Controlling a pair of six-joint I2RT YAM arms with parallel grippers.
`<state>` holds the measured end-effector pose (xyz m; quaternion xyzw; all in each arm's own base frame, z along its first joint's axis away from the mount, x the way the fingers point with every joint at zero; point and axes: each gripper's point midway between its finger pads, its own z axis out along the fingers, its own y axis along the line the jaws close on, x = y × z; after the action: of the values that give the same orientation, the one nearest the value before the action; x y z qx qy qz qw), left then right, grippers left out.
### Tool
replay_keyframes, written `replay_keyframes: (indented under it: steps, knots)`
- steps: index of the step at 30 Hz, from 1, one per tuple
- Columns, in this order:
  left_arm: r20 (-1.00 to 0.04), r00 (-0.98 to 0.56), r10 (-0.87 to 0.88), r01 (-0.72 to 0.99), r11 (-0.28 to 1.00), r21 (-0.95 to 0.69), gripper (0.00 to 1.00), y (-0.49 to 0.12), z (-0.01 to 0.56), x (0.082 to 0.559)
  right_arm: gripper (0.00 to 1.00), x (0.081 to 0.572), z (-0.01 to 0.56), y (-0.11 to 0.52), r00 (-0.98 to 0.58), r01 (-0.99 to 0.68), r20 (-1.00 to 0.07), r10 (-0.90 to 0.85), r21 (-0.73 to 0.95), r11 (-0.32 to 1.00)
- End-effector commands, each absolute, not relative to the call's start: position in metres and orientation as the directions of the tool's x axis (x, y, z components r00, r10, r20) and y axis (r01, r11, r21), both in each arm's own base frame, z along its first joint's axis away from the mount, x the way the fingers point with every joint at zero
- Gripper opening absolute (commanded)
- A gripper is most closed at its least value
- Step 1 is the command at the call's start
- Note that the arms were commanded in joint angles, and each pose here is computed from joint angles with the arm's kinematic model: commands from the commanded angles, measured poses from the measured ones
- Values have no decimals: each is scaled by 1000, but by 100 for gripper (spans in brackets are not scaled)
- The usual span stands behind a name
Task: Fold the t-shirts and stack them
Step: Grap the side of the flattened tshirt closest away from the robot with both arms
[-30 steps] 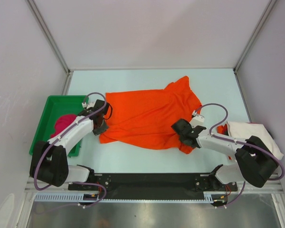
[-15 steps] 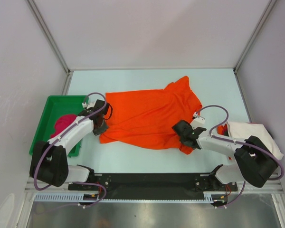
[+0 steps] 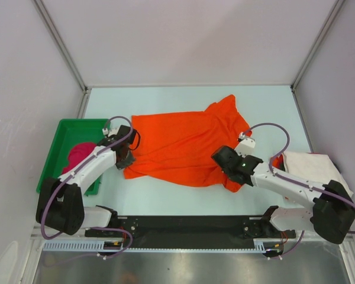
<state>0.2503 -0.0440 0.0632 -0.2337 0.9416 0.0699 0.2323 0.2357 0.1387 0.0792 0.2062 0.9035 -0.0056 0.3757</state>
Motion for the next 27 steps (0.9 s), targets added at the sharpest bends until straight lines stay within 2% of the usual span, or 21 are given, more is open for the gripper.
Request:
replay_keyframes:
  steps: [1, 6, 13, 21, 27]
  knots:
    - [-497, -771, -399, -461, 887, 3, 0, -46, 72, 251, 0, 233, 110, 130, -575, 386, -741, 347, 129, 913]
    - [-504, -766, -399, -463, 886, 3, 0, -44, 76, 250, 0, 218, 112, 122, -575, 407, -740, 349, 112, 907]
    - [-545, -733, -407, -470, 882, -25, 0, -39, 95, 244, 0, 191, 140, 96, -512, 456, -767, 386, 138, 879]
    - [-559, -723, -405, -435, 896, -88, 0, -46, 109, 227, 0, 180, 168, 77, -465, 456, -795, 388, 160, 875]
    - [-632, -685, -363, -403, 911, -87, 0, -50, 140, 217, 0, 178, 187, 73, -444, 440, -823, 354, 143, 886]
